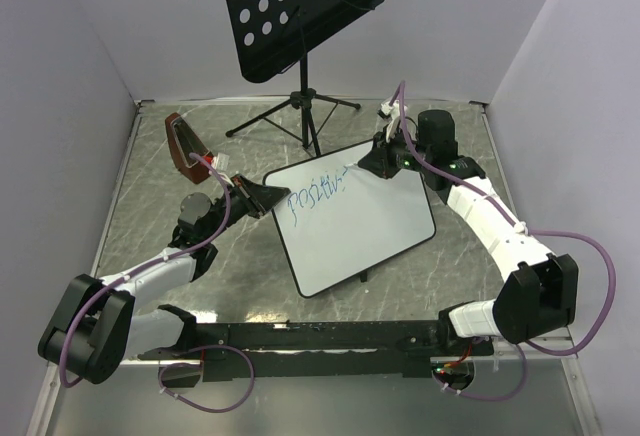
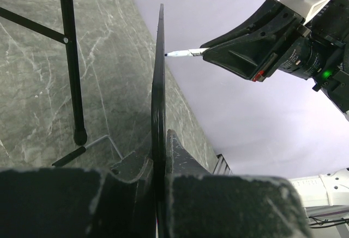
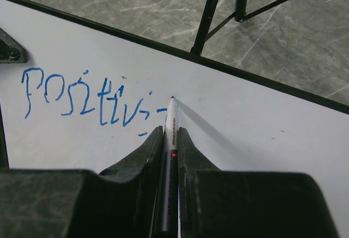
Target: Write a sentence on the whiteboard
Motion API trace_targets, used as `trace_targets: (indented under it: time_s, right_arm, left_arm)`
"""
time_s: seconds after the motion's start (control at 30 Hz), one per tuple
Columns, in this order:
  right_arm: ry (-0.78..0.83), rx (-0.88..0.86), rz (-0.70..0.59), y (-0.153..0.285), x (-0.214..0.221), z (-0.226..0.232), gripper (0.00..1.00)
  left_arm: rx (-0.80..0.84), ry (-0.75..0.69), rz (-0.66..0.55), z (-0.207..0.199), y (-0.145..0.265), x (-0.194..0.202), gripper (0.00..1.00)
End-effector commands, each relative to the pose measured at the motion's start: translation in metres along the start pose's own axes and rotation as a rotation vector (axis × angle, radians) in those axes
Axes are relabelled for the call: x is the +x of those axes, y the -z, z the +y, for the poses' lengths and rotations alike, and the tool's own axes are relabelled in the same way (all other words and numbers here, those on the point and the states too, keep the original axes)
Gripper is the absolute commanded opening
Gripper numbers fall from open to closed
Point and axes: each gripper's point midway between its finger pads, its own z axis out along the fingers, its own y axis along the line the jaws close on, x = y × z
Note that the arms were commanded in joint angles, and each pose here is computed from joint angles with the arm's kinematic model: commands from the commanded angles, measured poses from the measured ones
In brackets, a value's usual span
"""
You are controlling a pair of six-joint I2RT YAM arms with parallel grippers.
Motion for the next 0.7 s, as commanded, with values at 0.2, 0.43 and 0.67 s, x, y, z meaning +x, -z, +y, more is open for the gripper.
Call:
trace_targets:
  time_s: [0.2,0.43,0.67]
  right_arm:
    - [0.028,-0.023,-0.021,0.005,-0.004,0.005,0.00]
    - [0.026,-0.027,0.001,0.011,0.009,0.009,0.00]
    - [0.032,-0.034,0.012,0.017,0.019,0.016,0.00]
  left_arm:
    - [0.142,-0.106,-0.055,-0.036,-0.001,-0.018,0.01]
    - [0.135,-0.110,-0.052,-0.035,-0.001,-0.018,0.01]
    - [0.141,-0.105,-0.054,-0.036,-0.002,-0.018,0.01]
